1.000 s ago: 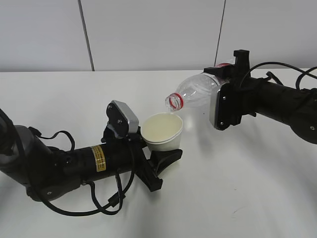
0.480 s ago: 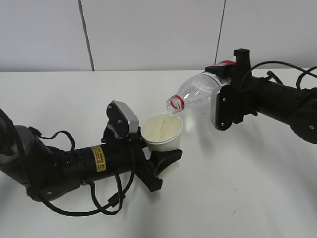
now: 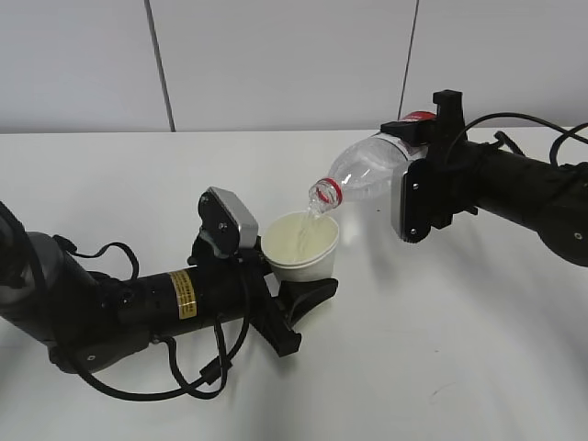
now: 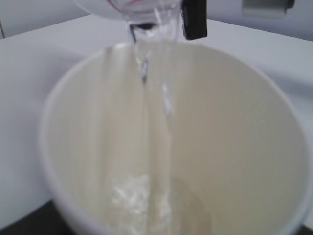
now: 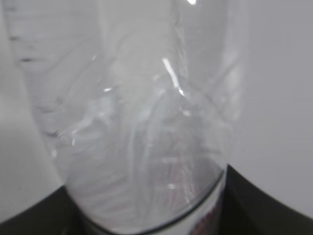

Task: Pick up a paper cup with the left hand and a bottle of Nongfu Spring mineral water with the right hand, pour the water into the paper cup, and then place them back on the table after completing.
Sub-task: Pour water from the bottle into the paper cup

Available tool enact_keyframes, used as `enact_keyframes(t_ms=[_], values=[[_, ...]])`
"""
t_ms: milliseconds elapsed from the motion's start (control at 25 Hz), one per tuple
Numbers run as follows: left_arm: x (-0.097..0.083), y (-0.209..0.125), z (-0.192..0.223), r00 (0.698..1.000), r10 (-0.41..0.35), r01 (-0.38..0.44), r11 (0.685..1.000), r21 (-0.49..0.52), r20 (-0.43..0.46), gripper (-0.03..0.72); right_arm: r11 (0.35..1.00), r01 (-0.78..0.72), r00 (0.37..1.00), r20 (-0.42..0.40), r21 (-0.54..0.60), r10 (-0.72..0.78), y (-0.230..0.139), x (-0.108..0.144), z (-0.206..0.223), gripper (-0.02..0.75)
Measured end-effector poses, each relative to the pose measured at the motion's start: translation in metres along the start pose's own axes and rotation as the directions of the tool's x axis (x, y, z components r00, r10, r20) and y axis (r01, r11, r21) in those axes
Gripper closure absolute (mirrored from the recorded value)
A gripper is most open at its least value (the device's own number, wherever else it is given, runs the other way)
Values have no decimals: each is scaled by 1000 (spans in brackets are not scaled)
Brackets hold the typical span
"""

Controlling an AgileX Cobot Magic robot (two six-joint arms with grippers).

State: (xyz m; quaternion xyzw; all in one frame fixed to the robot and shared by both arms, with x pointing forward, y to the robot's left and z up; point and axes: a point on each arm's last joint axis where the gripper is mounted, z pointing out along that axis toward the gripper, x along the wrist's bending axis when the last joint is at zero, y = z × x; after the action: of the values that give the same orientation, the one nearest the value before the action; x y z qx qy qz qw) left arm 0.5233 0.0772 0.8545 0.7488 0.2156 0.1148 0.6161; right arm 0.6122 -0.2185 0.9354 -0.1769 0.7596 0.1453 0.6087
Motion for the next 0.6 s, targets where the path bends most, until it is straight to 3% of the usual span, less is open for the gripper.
enact_keyframes(t_ms=[600], values=[[0, 0, 0, 1000, 0, 0, 1000, 2, -1, 284, 1000, 17, 1000, 8, 7, -17, -1, -1, 0, 362]])
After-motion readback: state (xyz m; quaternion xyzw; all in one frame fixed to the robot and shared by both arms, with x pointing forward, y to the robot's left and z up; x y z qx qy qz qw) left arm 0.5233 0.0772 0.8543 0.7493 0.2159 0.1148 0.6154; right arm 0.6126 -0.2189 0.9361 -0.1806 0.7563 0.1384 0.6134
